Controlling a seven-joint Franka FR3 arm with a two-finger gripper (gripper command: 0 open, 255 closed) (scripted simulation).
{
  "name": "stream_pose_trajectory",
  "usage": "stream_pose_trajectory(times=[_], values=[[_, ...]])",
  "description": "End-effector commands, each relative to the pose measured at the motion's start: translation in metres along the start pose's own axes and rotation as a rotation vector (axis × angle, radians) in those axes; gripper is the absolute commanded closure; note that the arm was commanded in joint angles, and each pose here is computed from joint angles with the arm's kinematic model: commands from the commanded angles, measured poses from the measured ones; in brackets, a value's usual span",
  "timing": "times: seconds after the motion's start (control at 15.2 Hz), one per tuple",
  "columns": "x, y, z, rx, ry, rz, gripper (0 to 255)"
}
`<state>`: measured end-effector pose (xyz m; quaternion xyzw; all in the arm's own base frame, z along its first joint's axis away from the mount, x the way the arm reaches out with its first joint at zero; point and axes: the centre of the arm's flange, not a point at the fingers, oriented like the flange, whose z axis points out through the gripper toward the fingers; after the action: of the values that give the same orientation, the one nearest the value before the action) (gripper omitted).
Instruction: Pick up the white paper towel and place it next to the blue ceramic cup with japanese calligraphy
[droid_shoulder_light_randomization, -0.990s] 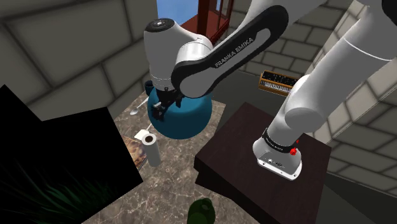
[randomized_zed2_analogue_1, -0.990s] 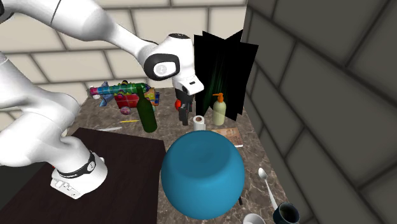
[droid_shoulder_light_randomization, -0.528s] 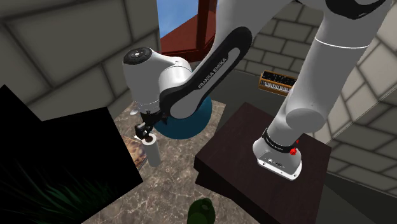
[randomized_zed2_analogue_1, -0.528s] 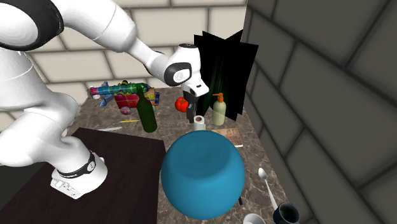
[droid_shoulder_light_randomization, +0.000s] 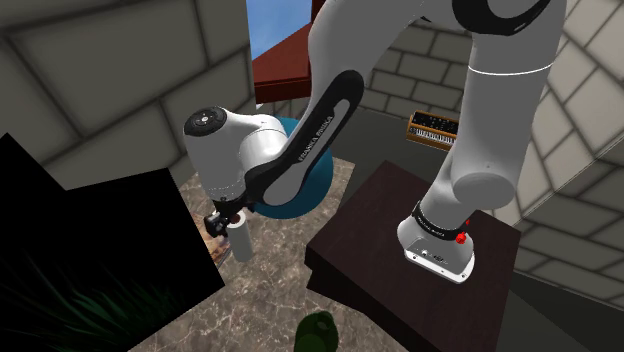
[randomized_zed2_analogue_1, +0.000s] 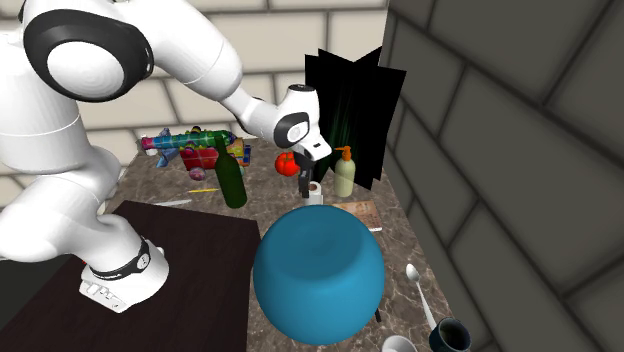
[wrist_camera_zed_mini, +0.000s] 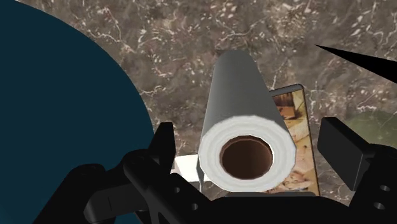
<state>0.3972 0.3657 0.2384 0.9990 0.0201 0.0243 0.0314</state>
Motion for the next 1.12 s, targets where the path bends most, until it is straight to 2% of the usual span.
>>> stream_pose_trajectory(times=[0.0,0.59,0.66,1.06], values=[[-0.0002,-0.0007,0.0099,0.0,0.0,0.0,0],[-0.0002,-0.0007,0.0129,0.0,0.0,0.0,0],[-0.0002,-0.0007,0.0129,0.0,0.0,0.0,255],[0.0001,-0.0006,0.0129,0.0,0.0,0.0,255]])
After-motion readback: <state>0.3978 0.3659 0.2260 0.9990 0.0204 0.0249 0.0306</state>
